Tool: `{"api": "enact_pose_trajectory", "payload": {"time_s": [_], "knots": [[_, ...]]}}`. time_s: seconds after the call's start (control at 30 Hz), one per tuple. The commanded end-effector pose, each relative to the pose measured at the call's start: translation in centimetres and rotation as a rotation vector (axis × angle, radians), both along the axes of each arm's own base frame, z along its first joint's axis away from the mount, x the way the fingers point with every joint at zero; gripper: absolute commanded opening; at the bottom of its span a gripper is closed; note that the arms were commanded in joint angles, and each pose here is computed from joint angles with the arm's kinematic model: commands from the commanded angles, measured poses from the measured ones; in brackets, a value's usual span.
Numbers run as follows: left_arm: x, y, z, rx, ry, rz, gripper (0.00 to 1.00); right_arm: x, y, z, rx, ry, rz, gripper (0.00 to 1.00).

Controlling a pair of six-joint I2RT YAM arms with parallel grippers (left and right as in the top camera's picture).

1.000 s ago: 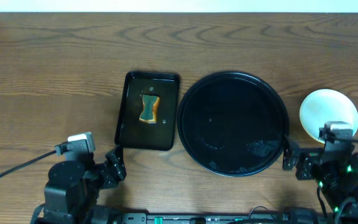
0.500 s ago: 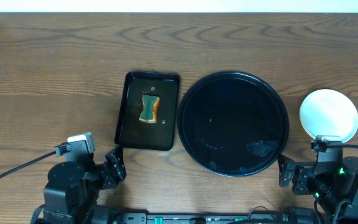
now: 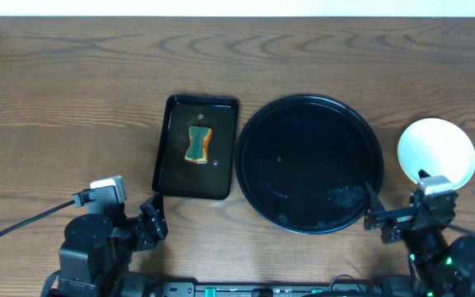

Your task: Clean dirty plates on tray and stack at the side

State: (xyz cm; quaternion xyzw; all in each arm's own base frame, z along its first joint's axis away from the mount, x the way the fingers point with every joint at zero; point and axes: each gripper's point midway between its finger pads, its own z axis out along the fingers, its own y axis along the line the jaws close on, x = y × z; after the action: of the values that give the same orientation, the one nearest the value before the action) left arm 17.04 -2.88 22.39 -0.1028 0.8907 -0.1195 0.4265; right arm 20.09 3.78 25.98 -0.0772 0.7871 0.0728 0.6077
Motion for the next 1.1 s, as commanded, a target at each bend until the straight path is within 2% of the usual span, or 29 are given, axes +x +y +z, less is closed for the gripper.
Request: {"api": "enact_pose_trajectory", "payload": {"time_s": [0.0,0.17,0.5,0.67,0.8,0.9,1.07], "knots": [[0.0,0.1,-0.2,-0.008,0.006,0.015,0.79,0.4,0.4,-0.8,-0.011,-0.1,0.024,0.99],[0.0,0.1,-0.2,-0.008,0.006,0.015,0.79,1.5,0.6,-1.2,0.011,-0.283,0.027,0.99],[0.0,0.1,-0.2,-0.008,0.006,0.015,0.79,3.8,0.1,-3.9,0.022,-0.43,-0.014,0.99],[0.0,0.1,-0.2,-0.008,0.006,0.015,0.79,4.3,-1.4,-5.9,0.01,-0.362,-0.103,0.99],[0.0,0.1,-0.2,-0.008,0.005,0.015,0.79,4.4,-1.4,-10.1,0.04,-0.183,-0.112,0.99],[0.0,0.1,-0.2,-0.008,0.006,0.015,0.79,4.4,-1.4,-10.3,0.102,-0.167,-0.121,0.99],[0.0,0.1,-0.2,-0.008,0.006,0.015,0.79,4.4,-1.4,-10.3,0.101,-0.167,-0.121,0.99]]}}
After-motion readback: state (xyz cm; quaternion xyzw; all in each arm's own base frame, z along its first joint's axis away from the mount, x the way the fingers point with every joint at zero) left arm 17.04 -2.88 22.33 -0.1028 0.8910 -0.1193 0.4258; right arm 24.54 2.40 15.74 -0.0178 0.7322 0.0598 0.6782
